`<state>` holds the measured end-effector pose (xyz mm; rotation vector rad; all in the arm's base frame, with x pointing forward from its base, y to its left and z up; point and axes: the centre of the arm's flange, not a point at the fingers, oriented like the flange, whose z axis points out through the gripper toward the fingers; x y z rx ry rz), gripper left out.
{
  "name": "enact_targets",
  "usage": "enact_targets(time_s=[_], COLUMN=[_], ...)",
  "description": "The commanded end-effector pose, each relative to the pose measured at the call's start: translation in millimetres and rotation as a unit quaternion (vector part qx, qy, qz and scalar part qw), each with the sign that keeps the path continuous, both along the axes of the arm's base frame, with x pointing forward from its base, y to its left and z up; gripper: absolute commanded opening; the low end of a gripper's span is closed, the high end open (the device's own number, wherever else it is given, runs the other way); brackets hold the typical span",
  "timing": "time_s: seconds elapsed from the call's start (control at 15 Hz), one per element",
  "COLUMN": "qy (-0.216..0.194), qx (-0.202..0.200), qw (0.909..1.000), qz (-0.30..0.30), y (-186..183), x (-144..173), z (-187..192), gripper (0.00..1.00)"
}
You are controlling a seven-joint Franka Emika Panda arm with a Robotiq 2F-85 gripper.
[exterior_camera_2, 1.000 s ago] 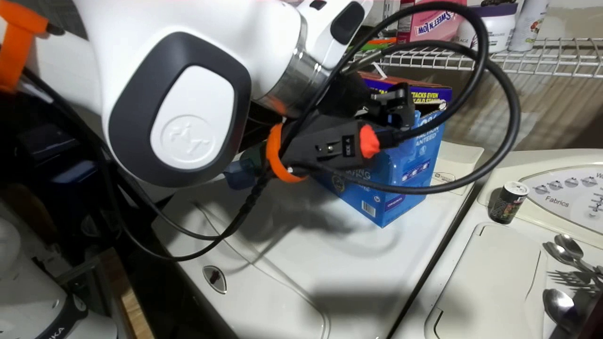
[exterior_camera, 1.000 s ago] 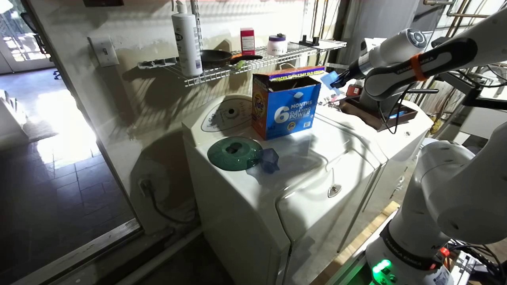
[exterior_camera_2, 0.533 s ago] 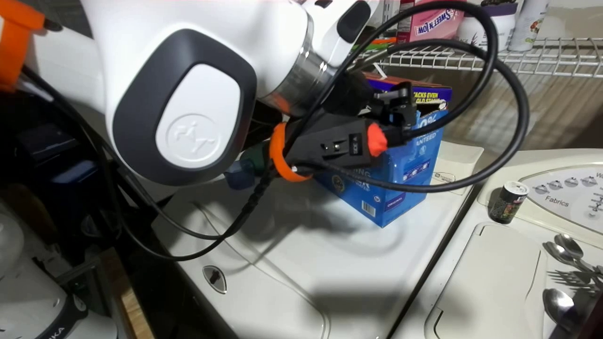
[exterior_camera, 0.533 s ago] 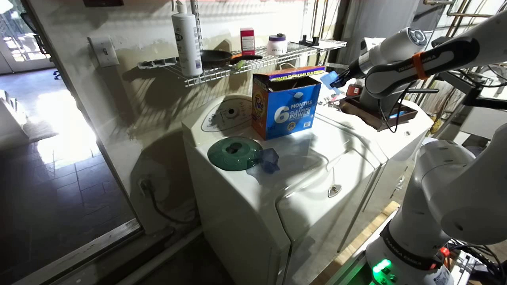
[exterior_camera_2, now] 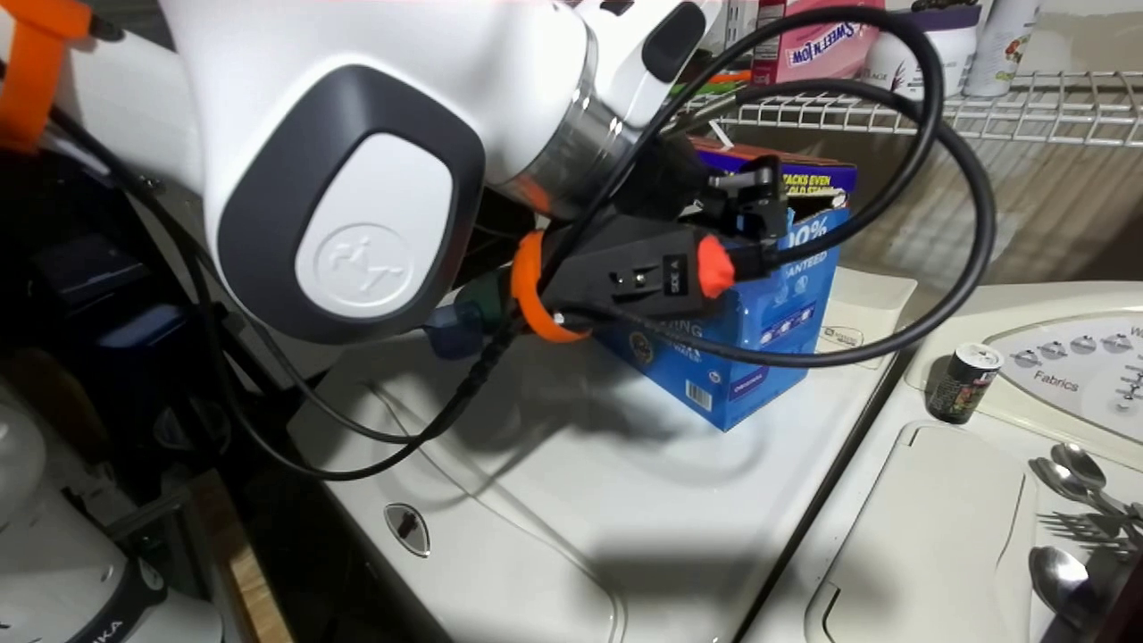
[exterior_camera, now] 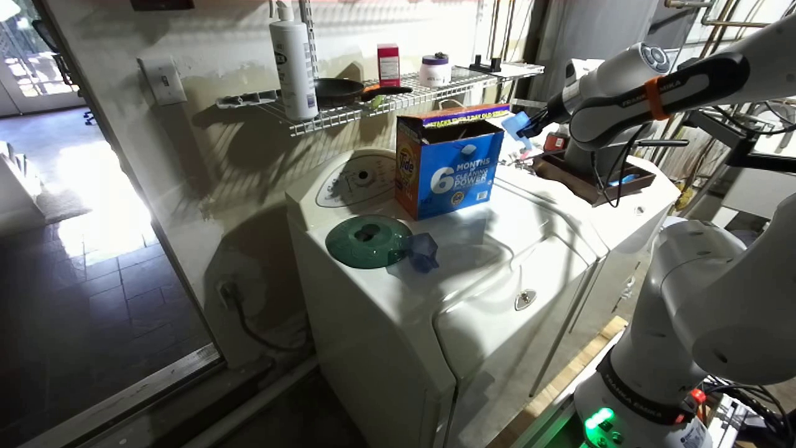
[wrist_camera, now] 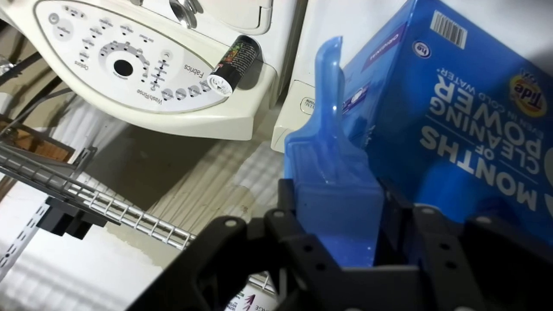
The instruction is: Pick up the measuring cup on the right and hang it on the box.
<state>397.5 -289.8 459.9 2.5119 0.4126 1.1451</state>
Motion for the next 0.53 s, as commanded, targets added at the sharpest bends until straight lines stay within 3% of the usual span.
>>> enact_targets(time_s=[0.0,0.47], qy=[-0.004,0.002], qx=[0.008,0.013], qw=[0.9998,0.9980], qz=[0.020,0.062], y=[-5.5,-10.5], x=[4.4,13.7], z=[1.7,-1.6], gripper=[0.25,0.25])
